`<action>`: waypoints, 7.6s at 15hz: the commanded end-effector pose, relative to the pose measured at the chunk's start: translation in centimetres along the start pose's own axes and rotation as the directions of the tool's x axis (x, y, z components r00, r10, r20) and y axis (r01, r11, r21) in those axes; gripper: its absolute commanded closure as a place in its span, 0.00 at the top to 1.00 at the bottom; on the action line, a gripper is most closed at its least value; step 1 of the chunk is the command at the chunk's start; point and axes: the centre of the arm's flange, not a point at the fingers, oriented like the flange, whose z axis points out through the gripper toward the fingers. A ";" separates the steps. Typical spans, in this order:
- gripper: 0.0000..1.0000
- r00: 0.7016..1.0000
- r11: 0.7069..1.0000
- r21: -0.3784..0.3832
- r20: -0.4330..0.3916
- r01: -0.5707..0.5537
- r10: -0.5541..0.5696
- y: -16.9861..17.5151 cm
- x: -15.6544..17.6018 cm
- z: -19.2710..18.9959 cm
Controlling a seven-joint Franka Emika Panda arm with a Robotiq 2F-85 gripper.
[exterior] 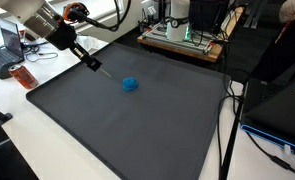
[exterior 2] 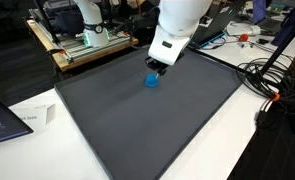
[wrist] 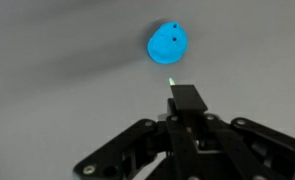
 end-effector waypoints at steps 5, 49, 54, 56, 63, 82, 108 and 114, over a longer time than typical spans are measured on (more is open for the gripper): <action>0.03 0.993 0.976 0.191 -0.065 0.109 -0.098 6.5 -2.5 1.5; 0.03 0.806 0.967 0.210 -0.591 0.145 0.007 3.0 -26.8 8.1; 0.03 0.850 0.967 0.235 -0.525 0.102 0.038 2.7 -26.8 7.5; 0.03 0.864 0.962 0.257 -0.500 0.090 0.053 3.5 -26.5 6.9; 0.03 0.895 0.934 0.348 -0.439 0.084 0.083 8.7 -23.8 5.1; 0.03 0.952 0.775 0.607 -0.306 0.176 0.024 19.2 -12.2 12.3; 0.03 0.988 0.641 0.755 -0.153 0.134 -0.026 19.6 -5.6 17.2; 0.03 0.990 0.653 0.744 -0.125 0.138 -0.066 17.5 -5.2 18.1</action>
